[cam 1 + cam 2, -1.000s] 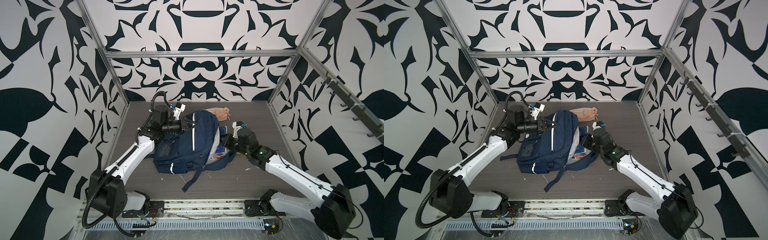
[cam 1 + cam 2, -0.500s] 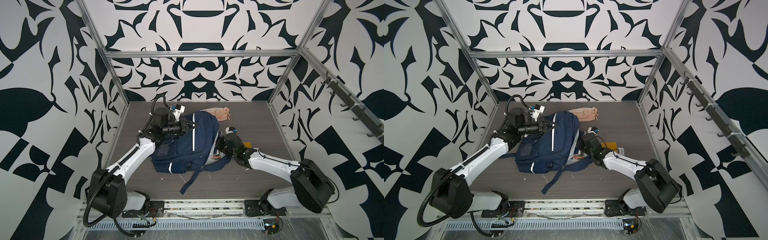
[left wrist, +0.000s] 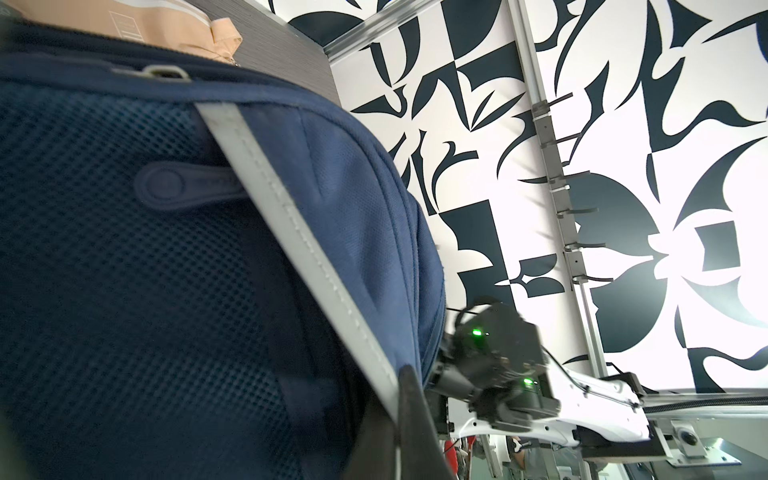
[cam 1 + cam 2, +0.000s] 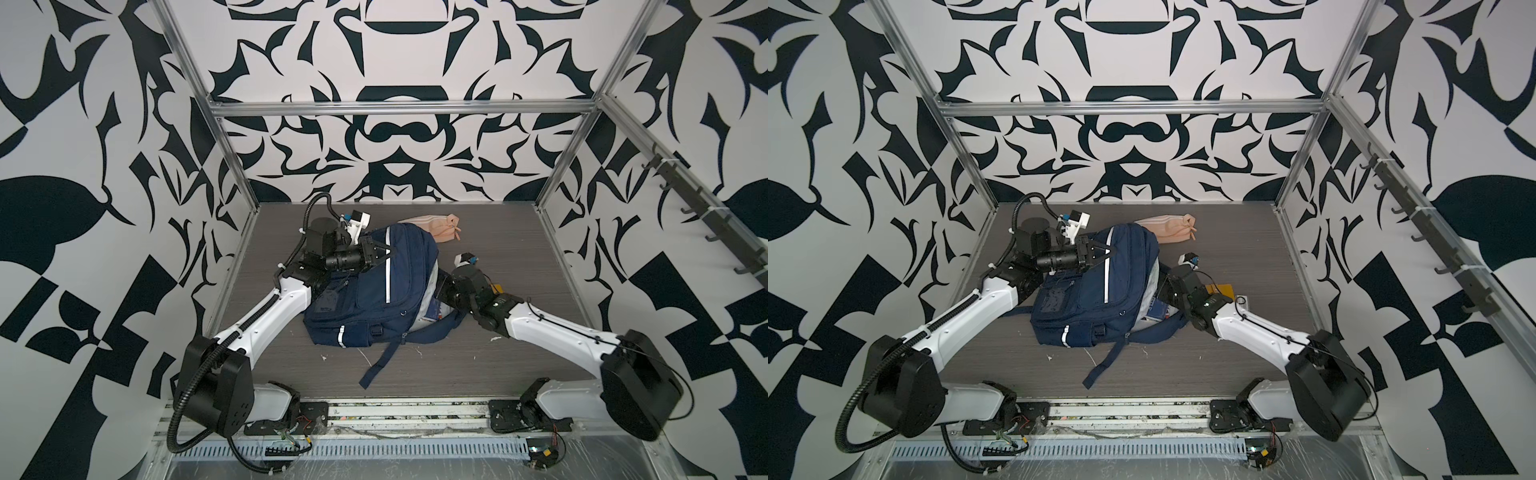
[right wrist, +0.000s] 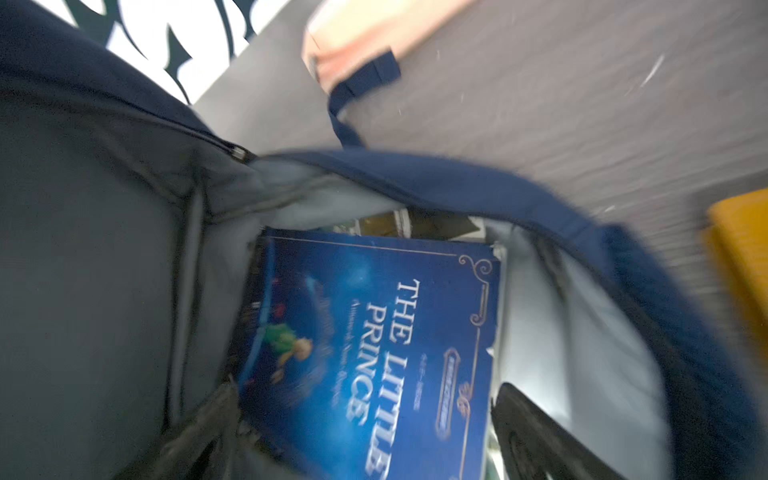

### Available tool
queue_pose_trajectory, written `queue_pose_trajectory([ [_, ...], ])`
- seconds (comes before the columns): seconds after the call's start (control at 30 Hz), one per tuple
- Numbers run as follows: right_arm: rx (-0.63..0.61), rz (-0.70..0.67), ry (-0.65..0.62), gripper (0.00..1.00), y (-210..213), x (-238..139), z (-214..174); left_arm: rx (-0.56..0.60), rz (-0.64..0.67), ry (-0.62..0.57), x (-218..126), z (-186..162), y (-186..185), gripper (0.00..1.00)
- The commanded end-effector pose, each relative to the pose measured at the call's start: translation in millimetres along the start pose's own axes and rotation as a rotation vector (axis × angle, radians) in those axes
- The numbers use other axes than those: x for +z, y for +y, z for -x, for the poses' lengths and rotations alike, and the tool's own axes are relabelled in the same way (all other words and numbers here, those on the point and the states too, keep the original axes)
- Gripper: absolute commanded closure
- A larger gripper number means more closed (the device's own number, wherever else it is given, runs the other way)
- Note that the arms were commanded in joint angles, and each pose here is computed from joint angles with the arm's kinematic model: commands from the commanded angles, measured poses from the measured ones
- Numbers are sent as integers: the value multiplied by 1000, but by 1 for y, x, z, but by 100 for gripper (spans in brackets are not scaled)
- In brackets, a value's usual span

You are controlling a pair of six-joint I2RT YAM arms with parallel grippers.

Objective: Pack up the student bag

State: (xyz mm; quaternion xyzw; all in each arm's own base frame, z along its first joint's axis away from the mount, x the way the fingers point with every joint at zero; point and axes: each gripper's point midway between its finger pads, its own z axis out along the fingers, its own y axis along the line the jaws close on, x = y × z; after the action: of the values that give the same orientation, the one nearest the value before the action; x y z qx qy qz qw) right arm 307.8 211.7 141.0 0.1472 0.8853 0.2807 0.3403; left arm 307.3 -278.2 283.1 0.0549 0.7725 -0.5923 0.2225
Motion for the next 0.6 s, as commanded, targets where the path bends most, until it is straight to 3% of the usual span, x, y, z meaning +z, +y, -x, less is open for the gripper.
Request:
queue_pose_trajectory([
  [0.0, -100, -10, -96, 1, 9, -40, 31, 126, -66, -41, -7, 10, -28, 100],
  [0.2, -195, -38, -95, 1, -6, -90, 30, 93, -32, 11, 3, 5, -10, 100],
  [0.4, -273, -73, -108, 1, -24, -116, 25, 21, 63, 54, 21, -6, 38, 100],
  [0.57, -315, -29, -51, 3, -22, -97, 9, 11, 183, 107, 37, -17, 70, 79],
])
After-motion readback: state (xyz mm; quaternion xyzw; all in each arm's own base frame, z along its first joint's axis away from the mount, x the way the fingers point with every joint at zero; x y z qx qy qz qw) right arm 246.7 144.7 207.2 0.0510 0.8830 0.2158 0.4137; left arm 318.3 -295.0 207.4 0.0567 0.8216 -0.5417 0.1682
